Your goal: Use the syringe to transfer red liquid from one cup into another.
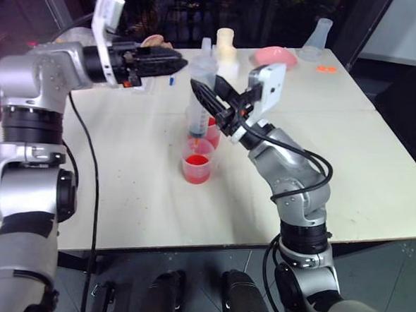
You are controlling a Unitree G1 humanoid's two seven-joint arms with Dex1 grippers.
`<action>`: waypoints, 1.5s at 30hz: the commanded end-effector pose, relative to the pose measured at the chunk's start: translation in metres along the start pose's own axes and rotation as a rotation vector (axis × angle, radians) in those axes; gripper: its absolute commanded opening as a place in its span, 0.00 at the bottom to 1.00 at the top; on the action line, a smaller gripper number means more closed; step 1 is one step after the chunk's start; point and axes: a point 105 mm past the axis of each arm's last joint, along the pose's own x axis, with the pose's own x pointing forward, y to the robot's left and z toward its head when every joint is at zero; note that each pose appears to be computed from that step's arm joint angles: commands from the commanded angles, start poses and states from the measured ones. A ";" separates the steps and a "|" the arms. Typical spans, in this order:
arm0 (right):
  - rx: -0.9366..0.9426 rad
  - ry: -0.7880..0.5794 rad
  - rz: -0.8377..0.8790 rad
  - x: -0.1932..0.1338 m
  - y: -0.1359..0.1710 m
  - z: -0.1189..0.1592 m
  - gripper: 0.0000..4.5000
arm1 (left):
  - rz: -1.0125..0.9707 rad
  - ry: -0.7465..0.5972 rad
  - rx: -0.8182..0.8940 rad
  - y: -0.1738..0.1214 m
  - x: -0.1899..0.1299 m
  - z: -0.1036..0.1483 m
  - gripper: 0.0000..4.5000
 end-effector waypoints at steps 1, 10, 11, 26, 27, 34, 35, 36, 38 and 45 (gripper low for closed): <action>-0.014 -0.060 0.039 0.000 0.009 0.020 0.31 | 0.034 -0.044 0.070 -0.004 -0.020 0.024 0.57; 0.008 -0.037 0.037 -0.004 0.003 0.020 0.31 | 0.073 0.014 0.040 -0.022 -0.049 -0.004 0.57; 0.017 -0.034 0.031 -0.004 0.001 0.022 0.31 | 0.079 0.024 0.043 -0.023 -0.050 -0.010 0.57; -0.024 0.501 -0.382 0.005 -0.105 0.062 0.31 | 0.093 0.006 0.155 -0.043 -0.012 -0.068 0.57; -0.071 0.590 -0.406 0.000 -0.109 0.057 0.31 | 0.086 0.000 0.158 -0.046 -0.011 -0.069 0.57; -0.216 1.106 -0.590 -0.044 -0.147 0.007 0.31 | 0.113 -0.029 0.137 -0.048 -0.014 -0.077 0.57; -0.226 1.161 -0.616 -0.050 -0.152 -0.001 0.31 | 0.116 -0.030 0.136 -0.048 -0.015 -0.078 0.57; -0.209 1.219 -0.628 -0.056 -0.155 -0.012 0.31 | 0.118 -0.032 0.135 -0.049 -0.016 -0.078 0.57; -0.189 1.270 -0.623 -0.060 -0.158 -0.025 0.31 | 0.125 -0.033 0.136 -0.050 -0.017 -0.078 0.57; -0.209 1.398 -0.677 -0.084 -0.181 -0.067 0.31 | 0.159 -0.019 0.147 -0.051 -0.025 -0.075 0.57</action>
